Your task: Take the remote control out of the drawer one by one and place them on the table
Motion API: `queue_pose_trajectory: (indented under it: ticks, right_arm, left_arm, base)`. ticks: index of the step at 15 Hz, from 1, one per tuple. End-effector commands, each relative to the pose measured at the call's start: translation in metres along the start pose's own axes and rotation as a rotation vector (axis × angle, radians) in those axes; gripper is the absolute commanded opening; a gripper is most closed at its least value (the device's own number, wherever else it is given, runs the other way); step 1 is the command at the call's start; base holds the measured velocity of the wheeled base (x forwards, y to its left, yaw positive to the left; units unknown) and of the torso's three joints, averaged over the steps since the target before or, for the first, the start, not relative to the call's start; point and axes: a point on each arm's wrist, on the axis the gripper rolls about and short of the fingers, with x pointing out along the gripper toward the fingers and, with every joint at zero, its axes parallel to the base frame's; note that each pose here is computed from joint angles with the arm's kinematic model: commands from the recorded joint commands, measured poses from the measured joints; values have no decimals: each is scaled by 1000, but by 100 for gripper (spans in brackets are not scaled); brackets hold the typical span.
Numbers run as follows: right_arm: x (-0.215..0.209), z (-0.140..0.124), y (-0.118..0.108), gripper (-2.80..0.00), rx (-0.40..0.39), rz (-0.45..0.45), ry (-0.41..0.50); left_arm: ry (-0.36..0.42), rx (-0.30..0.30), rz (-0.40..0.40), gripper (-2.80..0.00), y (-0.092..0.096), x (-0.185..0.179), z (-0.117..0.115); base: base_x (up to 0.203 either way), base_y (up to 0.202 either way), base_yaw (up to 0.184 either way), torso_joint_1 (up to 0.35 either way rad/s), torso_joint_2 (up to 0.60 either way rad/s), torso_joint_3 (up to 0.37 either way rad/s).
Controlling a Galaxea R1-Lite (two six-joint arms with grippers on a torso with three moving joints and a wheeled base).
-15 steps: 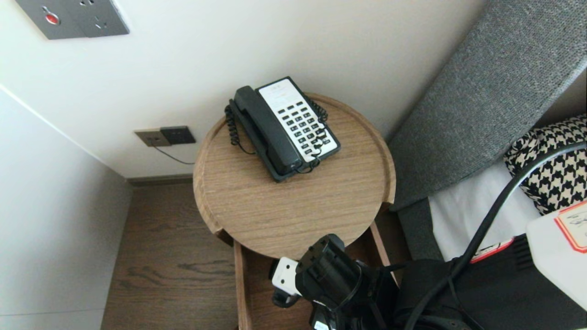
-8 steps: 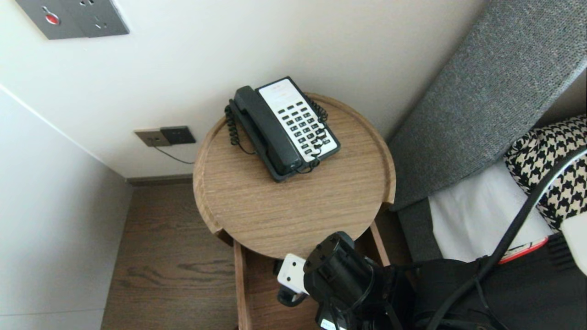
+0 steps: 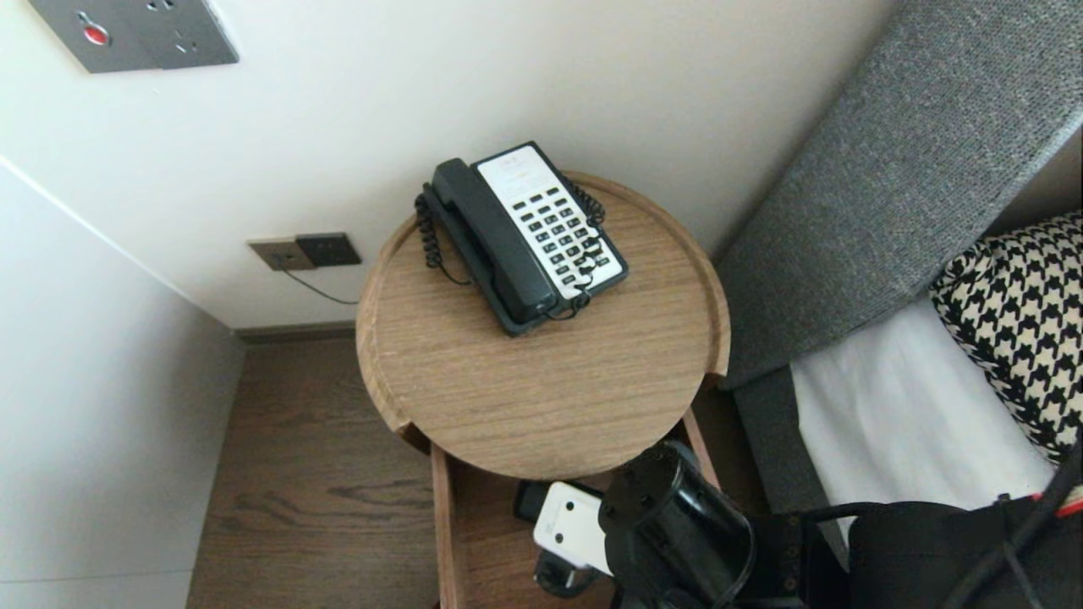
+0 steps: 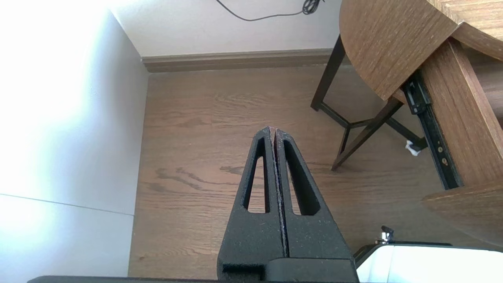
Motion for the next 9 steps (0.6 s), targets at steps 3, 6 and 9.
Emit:
queue_pose_trajectory:
  ticks: [3,6,9]
  right_arm:
    - [-27,-6,-4,-280,21,-6,-55]
    - [-41,-12,-8,-280,32,-12,-79]
    - [-45,-18,-5,-280,24,-4,-80]
  left_arm:
    - [-2,0,1,-280,0,0,0]
    - [-2,0,1,-280,0,0,0]
    - [-2,0,1,-280,0,0,0]
  base:
    - [0,0,0,0,0,0]
    - [0,0,0,0,0,0]
    - [0,0,0,0,0,0]
